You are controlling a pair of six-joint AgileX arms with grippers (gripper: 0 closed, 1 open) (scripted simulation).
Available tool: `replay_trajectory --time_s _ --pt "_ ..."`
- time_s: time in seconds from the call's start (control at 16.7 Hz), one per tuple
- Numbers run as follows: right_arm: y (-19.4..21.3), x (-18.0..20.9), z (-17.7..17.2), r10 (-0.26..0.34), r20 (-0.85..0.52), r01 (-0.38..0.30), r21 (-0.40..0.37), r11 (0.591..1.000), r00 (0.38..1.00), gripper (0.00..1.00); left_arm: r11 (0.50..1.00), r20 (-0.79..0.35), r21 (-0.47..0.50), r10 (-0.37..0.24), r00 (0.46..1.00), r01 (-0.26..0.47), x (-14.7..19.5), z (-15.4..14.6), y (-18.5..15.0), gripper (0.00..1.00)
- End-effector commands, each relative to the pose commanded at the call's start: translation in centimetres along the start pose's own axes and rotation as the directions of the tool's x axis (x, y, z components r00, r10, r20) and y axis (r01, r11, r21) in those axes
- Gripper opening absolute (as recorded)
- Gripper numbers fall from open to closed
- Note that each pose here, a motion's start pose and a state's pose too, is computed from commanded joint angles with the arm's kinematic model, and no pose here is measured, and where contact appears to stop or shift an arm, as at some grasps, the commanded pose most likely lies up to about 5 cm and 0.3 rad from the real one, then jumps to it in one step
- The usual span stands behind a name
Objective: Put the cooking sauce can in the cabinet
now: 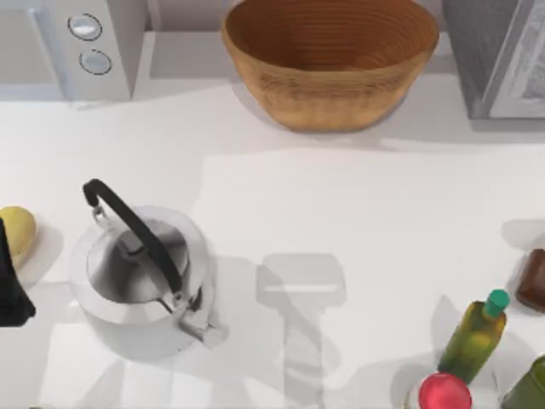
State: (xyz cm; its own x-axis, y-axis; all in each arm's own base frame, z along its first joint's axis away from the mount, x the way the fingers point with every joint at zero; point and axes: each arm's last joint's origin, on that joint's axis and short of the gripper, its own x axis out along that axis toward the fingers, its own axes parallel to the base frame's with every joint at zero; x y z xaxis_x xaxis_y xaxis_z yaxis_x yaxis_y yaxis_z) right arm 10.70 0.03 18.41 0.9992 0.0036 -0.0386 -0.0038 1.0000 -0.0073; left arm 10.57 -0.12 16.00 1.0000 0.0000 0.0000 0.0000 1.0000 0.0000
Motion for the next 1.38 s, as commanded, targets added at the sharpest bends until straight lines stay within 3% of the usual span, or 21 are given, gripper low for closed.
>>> replay_trajectory --time_s 0.24,0.84,1.08,1.38 --pt "0.2 0.6 6.6 -0.009 -0.030 0.008 -0.013 1.000 0.999 0.00 1.000 0.000 0.000 0.000 1.000 0.000 0.0 0.0 0.0 1.00" --pt "2.3 6.9 29.6 -0.011 0.051 0.011 -0.012 1.000 0.999 0.00 1.000 0.000 0.000 0.000 1.000 0.000 0.0 0.0 0.0 1.00" --pt "3.5 10.3 33.9 -0.005 0.054 0.005 0.000 1.000 0.999 0.00 1.000 0.000 0.000 0.000 1.000 0.000 0.0 0.0 0.0 1.00" --pt "4.4 12.6 35.1 0.002 0.034 -0.002 0.008 1.000 0.999 0.00 1.000 0.000 0.000 0.000 1.000 0.000 0.0 0.0 0.0 1.00"
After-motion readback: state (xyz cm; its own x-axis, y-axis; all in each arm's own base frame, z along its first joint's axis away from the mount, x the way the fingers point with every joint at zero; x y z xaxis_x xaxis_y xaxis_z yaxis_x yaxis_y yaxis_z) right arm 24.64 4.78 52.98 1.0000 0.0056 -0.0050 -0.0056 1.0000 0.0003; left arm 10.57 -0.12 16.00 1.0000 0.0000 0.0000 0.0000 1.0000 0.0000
